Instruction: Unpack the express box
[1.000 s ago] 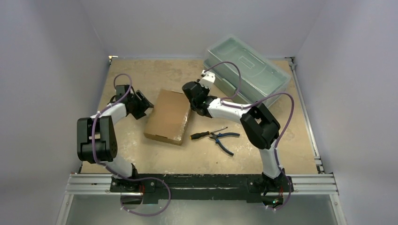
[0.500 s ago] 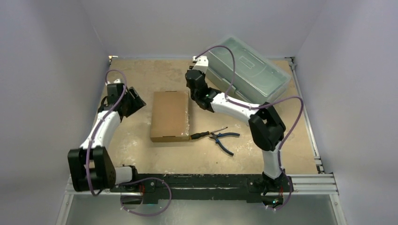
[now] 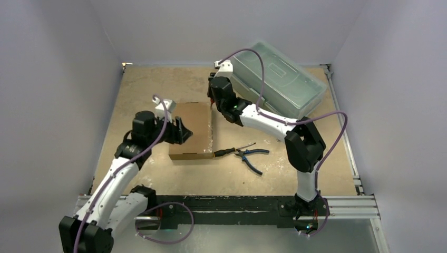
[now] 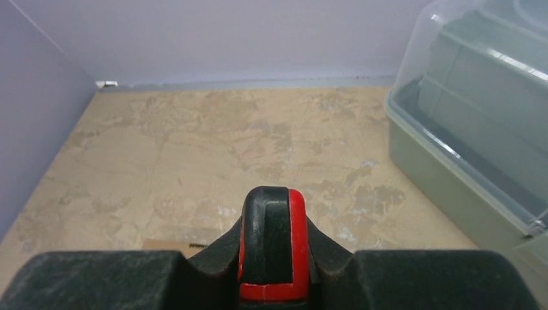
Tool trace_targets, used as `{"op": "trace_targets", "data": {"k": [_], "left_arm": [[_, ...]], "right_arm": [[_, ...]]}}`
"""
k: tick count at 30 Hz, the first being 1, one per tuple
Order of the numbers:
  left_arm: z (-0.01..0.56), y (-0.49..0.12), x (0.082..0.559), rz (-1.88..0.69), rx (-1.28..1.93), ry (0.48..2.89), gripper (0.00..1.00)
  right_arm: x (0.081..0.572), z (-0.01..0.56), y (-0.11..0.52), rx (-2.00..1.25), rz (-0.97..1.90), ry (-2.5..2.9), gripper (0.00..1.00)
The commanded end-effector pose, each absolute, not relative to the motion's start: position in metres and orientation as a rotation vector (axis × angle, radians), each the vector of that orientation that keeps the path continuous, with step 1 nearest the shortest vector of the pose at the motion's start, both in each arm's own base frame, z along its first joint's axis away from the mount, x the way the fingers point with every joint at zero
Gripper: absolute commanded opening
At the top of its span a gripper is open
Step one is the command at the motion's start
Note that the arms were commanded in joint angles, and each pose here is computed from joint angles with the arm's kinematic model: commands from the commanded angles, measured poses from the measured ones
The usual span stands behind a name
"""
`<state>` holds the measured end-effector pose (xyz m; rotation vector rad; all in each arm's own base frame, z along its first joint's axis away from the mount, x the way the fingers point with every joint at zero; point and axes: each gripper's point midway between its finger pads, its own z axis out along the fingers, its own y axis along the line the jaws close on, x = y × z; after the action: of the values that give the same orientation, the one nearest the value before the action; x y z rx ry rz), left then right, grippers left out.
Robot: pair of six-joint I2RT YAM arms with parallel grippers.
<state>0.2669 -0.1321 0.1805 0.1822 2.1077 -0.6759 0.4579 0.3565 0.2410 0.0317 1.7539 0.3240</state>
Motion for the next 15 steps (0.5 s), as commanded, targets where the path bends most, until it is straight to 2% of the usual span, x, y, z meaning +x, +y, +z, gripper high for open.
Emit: {"op": "trace_targets", "data": {"k": [1, 5, 9, 12, 15], "left_arm": [[0.194, -0.171, 0.233, -0.667, 0.514, 1.958, 0.56], [0.200, -0.198, 0.210, -0.600, 0.840, 1.763, 0.63], [0.166, -0.204, 0.205, -0.453, 1.097, 1.769, 0.65], [0.138, -0.216, 0.181, -0.347, 1.348, 1.704, 0.66], [0.118, -0.224, 0.171, -0.314, 1.428, 1.705, 0.64]], "right_arm": [[0.453, 0.264, 0.363, 0.041, 0.403, 1.718, 0.00], [0.450, 0.267, 0.364, 0.025, 0.425, 1.718, 0.00], [0.448, 0.268, 0.365, 0.026, 0.449, 1.722, 0.00], [0.445, 0.269, 0.362, 0.034, 0.454, 1.721, 0.00], [0.444, 0.273, 0.357, 0.048, 0.467, 1.710, 0.00]]}}
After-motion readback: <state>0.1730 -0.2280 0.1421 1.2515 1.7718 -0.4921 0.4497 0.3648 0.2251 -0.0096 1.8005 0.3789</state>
